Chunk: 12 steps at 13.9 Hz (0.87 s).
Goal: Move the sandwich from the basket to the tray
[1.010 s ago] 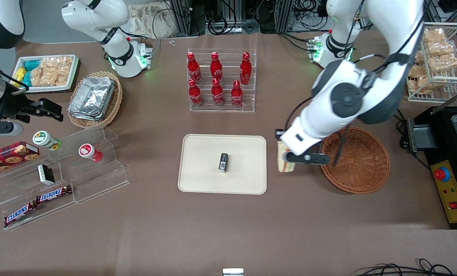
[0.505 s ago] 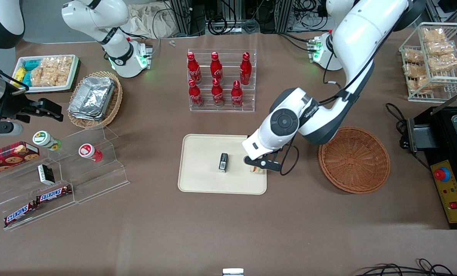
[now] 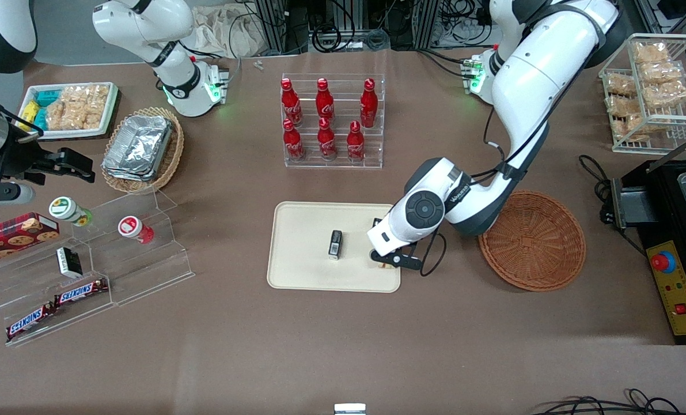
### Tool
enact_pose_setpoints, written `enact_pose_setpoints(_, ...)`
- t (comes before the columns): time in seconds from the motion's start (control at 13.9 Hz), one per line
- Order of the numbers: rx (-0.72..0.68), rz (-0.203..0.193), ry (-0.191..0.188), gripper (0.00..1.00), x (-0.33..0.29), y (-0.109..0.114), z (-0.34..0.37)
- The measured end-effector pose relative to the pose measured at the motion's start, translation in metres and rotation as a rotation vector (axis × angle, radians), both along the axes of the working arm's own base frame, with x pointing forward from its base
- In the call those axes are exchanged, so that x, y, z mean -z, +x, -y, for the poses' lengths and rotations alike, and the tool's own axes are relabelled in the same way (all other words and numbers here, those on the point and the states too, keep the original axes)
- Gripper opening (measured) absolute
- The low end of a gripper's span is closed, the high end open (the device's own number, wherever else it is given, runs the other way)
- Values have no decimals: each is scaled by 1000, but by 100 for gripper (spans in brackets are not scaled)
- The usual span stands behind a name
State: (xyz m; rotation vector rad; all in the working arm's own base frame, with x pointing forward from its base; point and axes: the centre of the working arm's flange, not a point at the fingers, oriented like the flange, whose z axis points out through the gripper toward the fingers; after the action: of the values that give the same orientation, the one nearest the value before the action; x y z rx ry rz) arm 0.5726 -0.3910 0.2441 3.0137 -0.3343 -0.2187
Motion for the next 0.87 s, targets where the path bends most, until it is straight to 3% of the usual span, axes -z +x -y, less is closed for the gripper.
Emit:
enact_pose_setpoints(0.14, -13, 1, 12, 19, 6, -3, 5)
enact_pose_setpoints(0.22, -32, 0, 16, 27, 7, -5, 7)
enact_pose_setpoints(0.51, -86, 0, 23, 66, 0, 1, 5)
enact_pose_setpoints(0.72, -143, -73, 45, 97, -34, 18, -15)
enact_pose_setpoints(0.87, -199, -71, 33, 100, -78, 37, -42)
